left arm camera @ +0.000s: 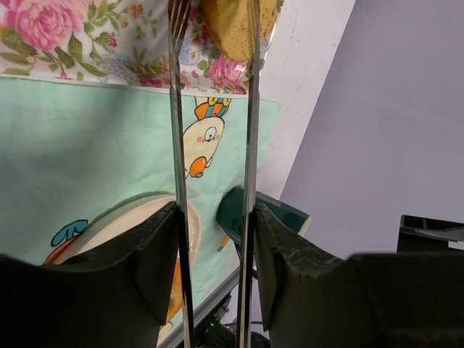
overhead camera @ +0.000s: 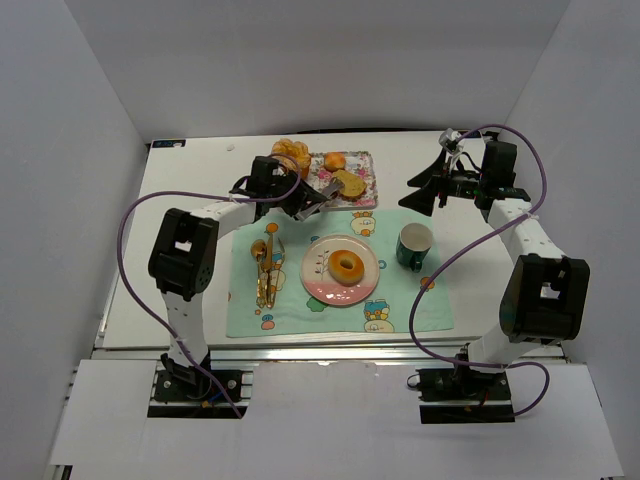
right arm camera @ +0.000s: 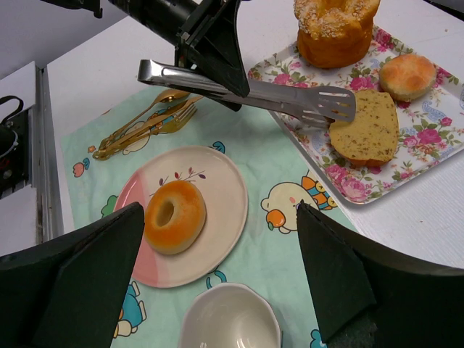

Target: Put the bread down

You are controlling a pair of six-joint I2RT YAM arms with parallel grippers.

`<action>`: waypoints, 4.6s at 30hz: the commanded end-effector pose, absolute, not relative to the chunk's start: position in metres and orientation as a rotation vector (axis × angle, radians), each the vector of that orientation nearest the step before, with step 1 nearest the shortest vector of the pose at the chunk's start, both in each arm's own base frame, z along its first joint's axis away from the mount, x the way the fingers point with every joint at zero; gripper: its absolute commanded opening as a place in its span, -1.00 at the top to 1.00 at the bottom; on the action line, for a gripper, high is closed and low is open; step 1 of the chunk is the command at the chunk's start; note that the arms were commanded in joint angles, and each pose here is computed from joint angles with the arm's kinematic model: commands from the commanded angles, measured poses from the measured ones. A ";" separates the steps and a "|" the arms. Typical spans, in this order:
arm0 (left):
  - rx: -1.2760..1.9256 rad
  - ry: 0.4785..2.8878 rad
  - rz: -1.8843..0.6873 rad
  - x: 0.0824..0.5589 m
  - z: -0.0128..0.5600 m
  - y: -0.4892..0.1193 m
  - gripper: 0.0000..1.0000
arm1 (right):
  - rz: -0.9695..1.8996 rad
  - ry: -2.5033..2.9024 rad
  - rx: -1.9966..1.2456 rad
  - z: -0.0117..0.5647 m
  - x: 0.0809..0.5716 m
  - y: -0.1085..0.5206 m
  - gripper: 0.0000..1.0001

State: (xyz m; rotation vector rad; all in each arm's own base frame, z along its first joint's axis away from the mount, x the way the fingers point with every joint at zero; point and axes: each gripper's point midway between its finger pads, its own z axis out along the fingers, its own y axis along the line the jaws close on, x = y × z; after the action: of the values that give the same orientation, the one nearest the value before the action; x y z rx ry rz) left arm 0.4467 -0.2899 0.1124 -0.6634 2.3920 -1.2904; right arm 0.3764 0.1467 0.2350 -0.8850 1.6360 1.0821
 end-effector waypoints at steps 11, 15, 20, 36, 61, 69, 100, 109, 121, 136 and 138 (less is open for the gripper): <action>-0.669 2.256 -1.486 0.455 0.143 -0.302 0.16 | 1.056 1.563 -0.927 0.253 0.374 0.147 -0.79; -0.666 2.237 -1.516 0.454 0.147 -0.304 0.37 | 1.055 1.562 -0.928 0.254 0.372 0.147 -0.79; -0.651 2.212 -1.542 0.453 0.156 -0.304 0.62 | 1.054 1.562 -0.929 0.255 0.372 0.147 -0.79; -0.536 2.144 -1.587 0.413 0.210 -0.291 0.88 | 1.051 1.562 -0.935 0.254 0.369 0.147 -0.79; -0.373 2.435 -1.580 0.207 0.212 -0.262 0.94 | 1.049 1.581 -0.922 0.257 0.381 0.146 -0.79; -0.377 2.498 -1.557 0.199 0.194 -0.259 0.93 | 1.050 1.589 -0.916 0.254 0.380 0.146 -0.79; -0.392 2.590 -1.367 0.204 0.176 -0.249 -0.04 | 1.047 1.597 -0.912 0.252 0.383 0.145 -0.79; -0.414 2.562 -1.340 0.205 0.190 -0.239 -0.04 | 1.055 1.602 -0.911 0.248 0.380 0.146 -0.79; -0.364 2.552 -1.303 0.208 0.223 -0.226 0.13 | 1.058 1.599 -0.915 0.248 0.380 0.146 -0.79; -0.272 2.120 -0.541 0.330 0.249 -0.117 0.73 | 1.043 1.591 -0.931 0.249 0.378 0.146 -0.79; -0.117 2.041 -0.387 0.344 0.239 -0.097 0.85 | 1.043 1.582 -0.938 0.251 0.377 0.147 -0.79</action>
State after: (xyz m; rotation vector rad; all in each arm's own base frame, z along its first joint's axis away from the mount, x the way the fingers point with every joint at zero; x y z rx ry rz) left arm 0.3160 -0.1387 0.2395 -0.3210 2.2097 -0.7079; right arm 0.3769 0.1459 0.2411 -0.9067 1.6224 1.0572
